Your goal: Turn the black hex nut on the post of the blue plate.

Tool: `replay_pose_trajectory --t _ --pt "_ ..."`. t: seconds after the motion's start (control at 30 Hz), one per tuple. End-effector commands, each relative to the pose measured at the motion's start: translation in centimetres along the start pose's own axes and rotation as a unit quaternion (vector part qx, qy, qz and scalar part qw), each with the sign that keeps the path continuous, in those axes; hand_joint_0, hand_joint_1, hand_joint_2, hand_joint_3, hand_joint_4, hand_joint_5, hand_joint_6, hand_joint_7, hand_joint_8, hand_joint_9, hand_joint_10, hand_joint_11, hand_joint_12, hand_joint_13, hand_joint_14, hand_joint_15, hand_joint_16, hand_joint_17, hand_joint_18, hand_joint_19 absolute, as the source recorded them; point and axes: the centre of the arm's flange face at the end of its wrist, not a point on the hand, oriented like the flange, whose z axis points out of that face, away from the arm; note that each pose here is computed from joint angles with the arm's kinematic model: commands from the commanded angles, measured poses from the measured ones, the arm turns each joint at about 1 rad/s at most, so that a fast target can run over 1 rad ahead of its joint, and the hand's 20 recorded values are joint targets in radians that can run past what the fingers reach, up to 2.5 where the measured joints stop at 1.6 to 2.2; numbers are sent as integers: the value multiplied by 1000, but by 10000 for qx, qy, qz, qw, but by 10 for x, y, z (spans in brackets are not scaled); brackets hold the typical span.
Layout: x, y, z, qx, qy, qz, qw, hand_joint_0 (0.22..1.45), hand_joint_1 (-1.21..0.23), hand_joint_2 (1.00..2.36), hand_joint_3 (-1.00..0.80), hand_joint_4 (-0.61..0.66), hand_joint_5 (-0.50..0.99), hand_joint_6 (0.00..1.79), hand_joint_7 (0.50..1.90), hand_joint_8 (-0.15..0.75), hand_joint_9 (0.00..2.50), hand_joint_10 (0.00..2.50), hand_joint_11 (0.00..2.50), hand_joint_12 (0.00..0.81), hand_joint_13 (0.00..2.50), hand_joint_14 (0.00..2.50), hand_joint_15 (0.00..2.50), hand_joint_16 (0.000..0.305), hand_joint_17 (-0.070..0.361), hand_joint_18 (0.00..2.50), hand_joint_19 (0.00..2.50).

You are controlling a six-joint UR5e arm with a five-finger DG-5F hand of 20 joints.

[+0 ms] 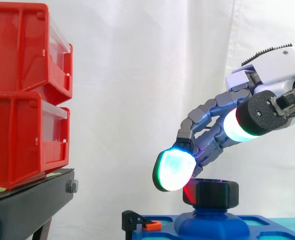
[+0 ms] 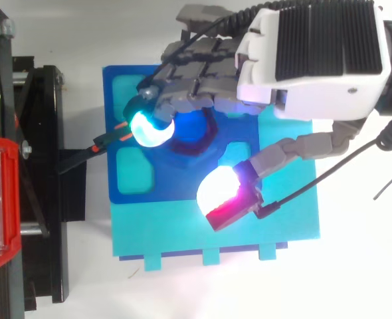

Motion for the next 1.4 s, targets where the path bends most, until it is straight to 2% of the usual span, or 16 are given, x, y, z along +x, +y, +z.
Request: replay_pose_trajectory --t 0.0,0.43,0.57,0.7,0.77,0.9,1.03,1.07,1.17,1.2,1.37 --pt "-5 -11 -2 -36 17 -50 10000 480 -464 1000 -500 167 -212 502 683 238 356 0 0 371 250 1 26 57 129 0 79" --pt "-22 -46 -9 -89 35 -240 9997 481 -465 1000 -500 168 -212 502 683 240 358 0 0 373 268 0 31 58 129 0 86" --pt "-25 -50 -9 -135 -3 -238 9996 481 -466 1000 -500 167 -212 502 680 240 357 0 0 373 272 2 31 57 129 0 90" --pt "-26 -46 -6 -202 -123 -254 9994 481 -466 1000 -500 169 -212 502 681 242 362 0 0 373 278 1 44 57 128 0 88" --pt "-32 -39 -4 -256 -216 -270 9991 480 -466 1000 -500 169 -212 502 683 242 361 0 0 373 277 2 39 57 129 0 94" --pt "-38 -28 -1 -333 -306 -288 9986 480 -465 1000 -500 170 -212 502 682 242 362 0 0 372 283 1 42 57 129 0 92" --pt "-31 -22 5 -325 -327 -299 9985 480 -463 1000 -500 168 -211 502 677 243 361 0 0 372 283 2 44 57 129 0 89" --pt "-16 -19 15 -259 -318 -303 9987 479 -463 1000 -500 169 -212 502 681 244 364 0 0 373 284 1 45 57 129 0 100" --pt "-10 -12 20 -289 -346 -313 9985 480 -463 1000 -500 168 -211 502 682 244 363 0 0 373 286 0 45 57 129 0 101" --pt "-2 -7 26 -285 -357 -314 9985 480 -462 1000 -500 169 -211 502 680 244 364 0 0 373 287 0 42 57 129 0 93" --pt "3 5 28 -256 -390 -336 9983 480 -461 1000 -500 170 -211 502 683 245 363 0 0 374 290 0 42 57 129 0 101"
